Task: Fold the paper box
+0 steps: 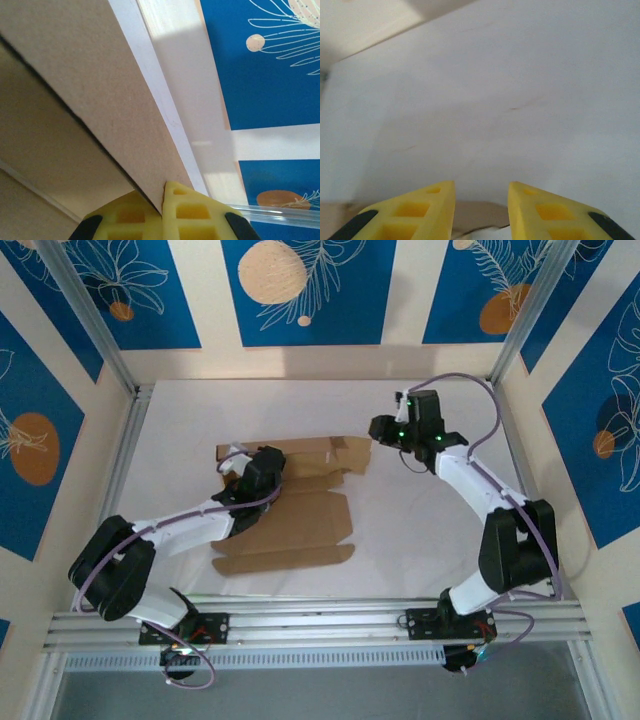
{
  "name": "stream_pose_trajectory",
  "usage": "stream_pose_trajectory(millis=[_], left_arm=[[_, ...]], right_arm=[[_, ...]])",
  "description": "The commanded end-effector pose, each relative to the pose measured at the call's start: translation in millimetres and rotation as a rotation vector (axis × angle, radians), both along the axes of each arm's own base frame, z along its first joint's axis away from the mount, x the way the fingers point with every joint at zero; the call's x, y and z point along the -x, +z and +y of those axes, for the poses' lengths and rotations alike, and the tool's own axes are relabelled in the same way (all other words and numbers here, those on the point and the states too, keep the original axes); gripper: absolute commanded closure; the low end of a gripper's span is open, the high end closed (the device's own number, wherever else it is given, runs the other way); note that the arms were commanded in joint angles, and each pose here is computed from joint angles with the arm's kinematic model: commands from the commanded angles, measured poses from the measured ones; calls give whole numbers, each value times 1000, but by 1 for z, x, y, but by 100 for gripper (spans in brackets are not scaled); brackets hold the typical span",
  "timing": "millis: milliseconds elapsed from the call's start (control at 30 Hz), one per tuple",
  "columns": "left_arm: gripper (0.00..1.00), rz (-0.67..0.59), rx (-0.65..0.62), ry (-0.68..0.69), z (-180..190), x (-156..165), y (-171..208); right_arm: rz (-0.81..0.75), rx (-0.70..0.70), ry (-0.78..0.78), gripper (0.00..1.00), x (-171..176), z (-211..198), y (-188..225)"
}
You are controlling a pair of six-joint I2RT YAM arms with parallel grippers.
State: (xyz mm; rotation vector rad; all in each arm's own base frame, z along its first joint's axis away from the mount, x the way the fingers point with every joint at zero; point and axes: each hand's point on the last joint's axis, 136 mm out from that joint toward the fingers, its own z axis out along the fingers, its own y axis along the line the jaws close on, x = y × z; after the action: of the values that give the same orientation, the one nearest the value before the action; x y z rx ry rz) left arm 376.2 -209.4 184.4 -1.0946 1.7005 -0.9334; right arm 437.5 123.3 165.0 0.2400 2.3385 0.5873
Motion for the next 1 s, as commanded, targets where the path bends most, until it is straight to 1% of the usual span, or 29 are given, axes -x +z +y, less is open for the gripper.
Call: stream_pose_trajectory(millis=[0, 100, 233, 367, 567, 733, 833, 933, 967], left_arm=[[100, 28, -44, -47, -4, 2, -17], [100, 24, -42, -53, -6, 1, -16], [100, 14, -37, -56, -8, -1, -13], [100, -2, -35, -58, -10, -4, -10], [100, -14, -23, -61, -12, -7, -11], [100, -17, -11, -67, -13, -7, -12], [100, -22, -2, -78, -16, -7, -12], [100, -26, 8, -86, -16, -6, -13], [100, -29, 10, -92, -18, -6, -13]], right_arm=[[93, 40, 9, 65, -5, -4, -37], [83, 55, 160, 66, -6, 17, -56], [13, 9, 368, 69, 13, 55, -56], [-37, 6, 495, 69, 42, 85, -48], [-131, 38, 626, 68, 84, 120, -39], [-175, 72, 704, 65, 100, 138, -35], [-174, 95, 694, 61, 97, 138, -39], [-160, 140, 645, 58, 89, 130, -50], [-161, 155, 630, 55, 86, 128, -53]])
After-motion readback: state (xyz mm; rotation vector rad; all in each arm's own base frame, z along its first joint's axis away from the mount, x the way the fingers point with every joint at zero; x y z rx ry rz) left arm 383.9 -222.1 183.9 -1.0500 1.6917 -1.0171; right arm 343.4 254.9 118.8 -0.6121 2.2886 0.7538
